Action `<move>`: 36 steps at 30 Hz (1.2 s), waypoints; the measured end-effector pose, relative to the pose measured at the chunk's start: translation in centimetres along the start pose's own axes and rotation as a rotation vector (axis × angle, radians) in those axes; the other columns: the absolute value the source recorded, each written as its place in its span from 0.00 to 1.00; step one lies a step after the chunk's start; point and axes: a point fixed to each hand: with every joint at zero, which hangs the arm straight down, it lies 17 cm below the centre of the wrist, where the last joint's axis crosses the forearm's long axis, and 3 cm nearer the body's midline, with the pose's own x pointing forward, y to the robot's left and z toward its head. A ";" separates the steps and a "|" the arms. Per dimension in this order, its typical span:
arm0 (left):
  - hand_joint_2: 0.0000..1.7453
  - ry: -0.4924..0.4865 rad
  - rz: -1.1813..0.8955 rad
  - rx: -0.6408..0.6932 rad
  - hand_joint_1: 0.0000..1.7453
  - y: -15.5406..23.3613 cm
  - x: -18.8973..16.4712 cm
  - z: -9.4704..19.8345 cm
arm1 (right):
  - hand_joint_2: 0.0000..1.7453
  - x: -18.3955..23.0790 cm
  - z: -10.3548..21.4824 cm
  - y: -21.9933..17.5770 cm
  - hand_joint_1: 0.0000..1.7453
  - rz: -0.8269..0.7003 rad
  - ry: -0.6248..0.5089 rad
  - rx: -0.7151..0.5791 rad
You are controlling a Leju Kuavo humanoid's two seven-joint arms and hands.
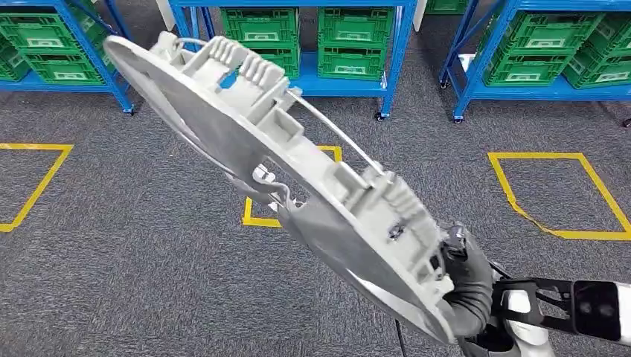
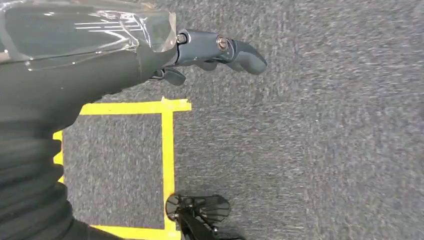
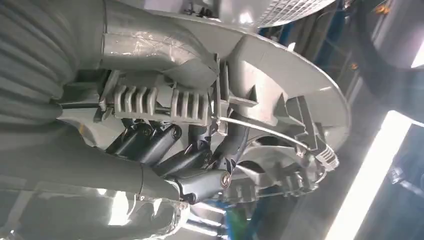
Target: Take the parts from the cabinet and place them on the table.
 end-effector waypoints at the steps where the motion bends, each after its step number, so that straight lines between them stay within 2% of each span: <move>1: 1.00 0.000 0.000 0.000 0.00 0.0 0.0 0.0 | 1.00 0.0 0.0 0.0 0.99 0.000 0.000 0.000; 9: 1.00 0.006 -0.002 0.002 0.00 0.1 -0.2 0.1 | 1.00 0.0 0.5 -0.1 0.99 0.014 0.000 -0.012; 13: 1.00 -0.007 0.008 0.007 0.00 -0.1 0.2 0.0 | 1.00 -0.5 0.3 -0.4 0.99 0.079 0.033 -0.027; 17: 1.00 -0.009 0.008 0.008 0.00 0.0 0.1 0.1 | 1.00 -0.3 0.1 -0.1 0.99 0.061 0.038 -0.015; 23: 1.00 -0.007 -0.027 -0.022 0.00 -0.7 0.0 0.1 | 1.00 0.9 0.1 1.6 0.99 0.002 -0.026 0.051; 36: 1.00 -0.026 -0.056 -0.040 0.00 -0.8 0.5 -0.2 | 1.00 2.0 0.4 2.1 0.99 0.006 -0.076 0.113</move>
